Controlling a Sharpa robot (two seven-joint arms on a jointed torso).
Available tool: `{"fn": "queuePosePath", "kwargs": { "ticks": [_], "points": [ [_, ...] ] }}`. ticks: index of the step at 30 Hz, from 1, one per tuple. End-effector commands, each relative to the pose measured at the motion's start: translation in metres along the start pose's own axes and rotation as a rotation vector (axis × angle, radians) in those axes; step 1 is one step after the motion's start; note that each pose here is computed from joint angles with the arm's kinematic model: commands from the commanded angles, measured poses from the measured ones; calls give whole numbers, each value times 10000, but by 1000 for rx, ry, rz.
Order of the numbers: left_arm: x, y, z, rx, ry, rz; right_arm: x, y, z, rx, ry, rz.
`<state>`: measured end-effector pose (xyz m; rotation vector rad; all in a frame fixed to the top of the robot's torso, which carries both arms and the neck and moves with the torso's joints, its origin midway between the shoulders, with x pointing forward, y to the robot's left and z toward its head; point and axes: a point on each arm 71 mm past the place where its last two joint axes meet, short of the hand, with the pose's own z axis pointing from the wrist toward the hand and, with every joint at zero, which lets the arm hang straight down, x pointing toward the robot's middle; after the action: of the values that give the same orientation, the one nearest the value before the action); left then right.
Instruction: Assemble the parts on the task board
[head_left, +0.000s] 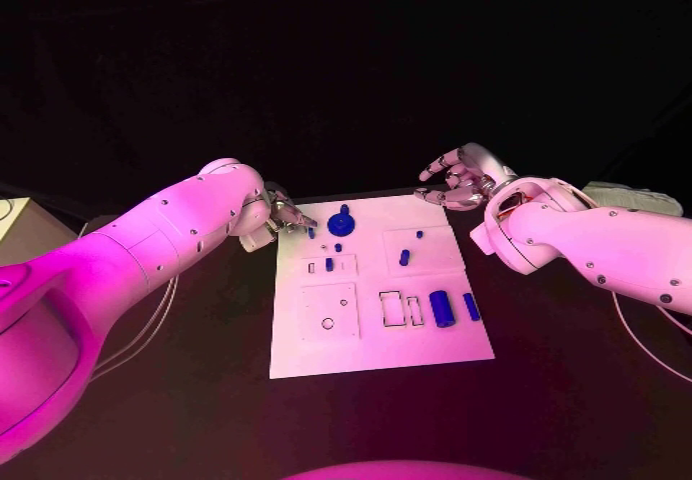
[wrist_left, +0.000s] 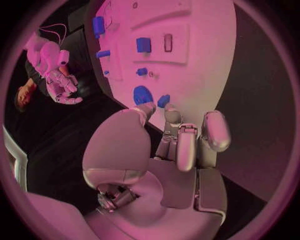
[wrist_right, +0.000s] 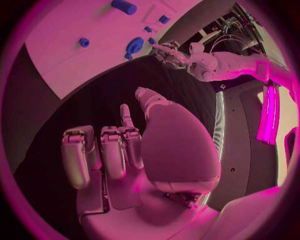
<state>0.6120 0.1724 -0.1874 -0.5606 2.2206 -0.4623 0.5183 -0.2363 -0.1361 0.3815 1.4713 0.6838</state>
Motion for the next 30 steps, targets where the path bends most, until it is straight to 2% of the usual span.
{"fn": "queuePosePath", "kwargs": {
  "ticks": [1,30],
  "points": [
    [12,-27,-2,12,14,2,-2,16,0,-11,-3,-6],
    [57,-34,20,13,34,10,7,35,-3,-16,-2,-5]
  ]
}}
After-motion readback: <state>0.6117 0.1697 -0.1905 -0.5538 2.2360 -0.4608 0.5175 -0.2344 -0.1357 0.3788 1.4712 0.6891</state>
